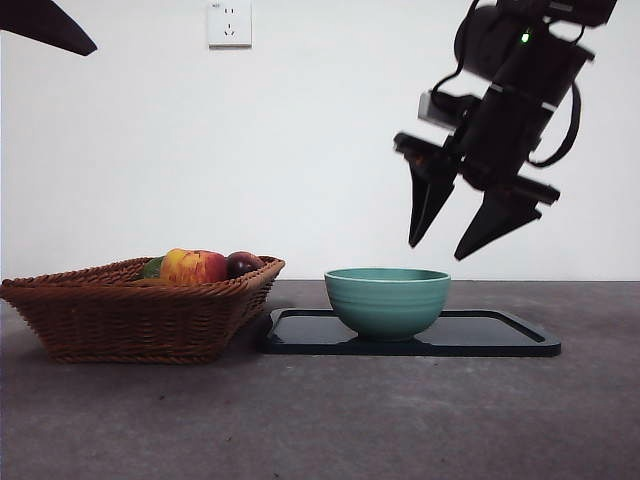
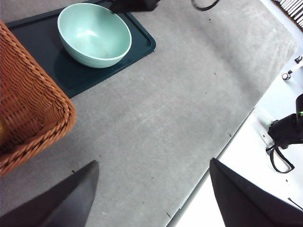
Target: Pick up the wifruite, put it on the bowl, pick up the plate, put it on desk
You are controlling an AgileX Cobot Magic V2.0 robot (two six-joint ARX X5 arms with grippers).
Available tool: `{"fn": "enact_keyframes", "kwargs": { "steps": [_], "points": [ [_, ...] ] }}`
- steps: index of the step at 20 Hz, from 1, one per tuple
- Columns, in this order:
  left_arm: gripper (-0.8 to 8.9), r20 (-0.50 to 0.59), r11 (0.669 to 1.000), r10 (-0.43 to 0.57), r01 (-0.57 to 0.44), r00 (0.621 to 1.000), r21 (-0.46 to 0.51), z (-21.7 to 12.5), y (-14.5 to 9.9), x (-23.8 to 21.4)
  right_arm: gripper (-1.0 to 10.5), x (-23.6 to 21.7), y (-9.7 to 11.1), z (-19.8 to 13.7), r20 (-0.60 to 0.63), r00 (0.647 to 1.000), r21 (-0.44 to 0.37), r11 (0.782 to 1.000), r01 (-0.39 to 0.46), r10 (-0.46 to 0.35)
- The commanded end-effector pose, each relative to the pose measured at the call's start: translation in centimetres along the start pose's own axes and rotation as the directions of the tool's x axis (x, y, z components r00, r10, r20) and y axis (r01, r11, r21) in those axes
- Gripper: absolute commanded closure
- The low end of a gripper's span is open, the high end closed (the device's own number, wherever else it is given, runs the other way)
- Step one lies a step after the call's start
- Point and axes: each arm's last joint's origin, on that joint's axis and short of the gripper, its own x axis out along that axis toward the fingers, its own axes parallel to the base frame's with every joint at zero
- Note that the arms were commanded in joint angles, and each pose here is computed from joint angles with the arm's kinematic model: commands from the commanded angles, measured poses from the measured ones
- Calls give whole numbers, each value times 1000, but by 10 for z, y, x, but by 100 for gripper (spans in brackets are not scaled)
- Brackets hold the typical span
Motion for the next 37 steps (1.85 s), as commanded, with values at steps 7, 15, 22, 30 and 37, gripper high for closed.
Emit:
{"fn": "enact_keyframes", "kwargs": {
  "steps": [7,15,22,30,37],
  "points": [
    [439,13,1000,-8,8,1000,23,5,-2,-2,735,38,-8,0,-27,1000,-7,1000,13,-13],
    [439,13,1000,-8,7,1000,24,5,-2,-2,941,35,-8,4,20,999,-34,998,45,-44],
    [439,12,1000,-8,7,1000,23,5,-2,-2,941,-23,9,17,147,989,-60,998,24,-15],
    [439,12,1000,-8,7,1000,23,5,-2,-2,941,-122,40,-6,183,983,-122,993,0,22],
    [439,7,1000,-8,7,1000,20,4,-2,-2,941,-164,60,-60,183,982,-198,980,-9,46]
  ]
}}
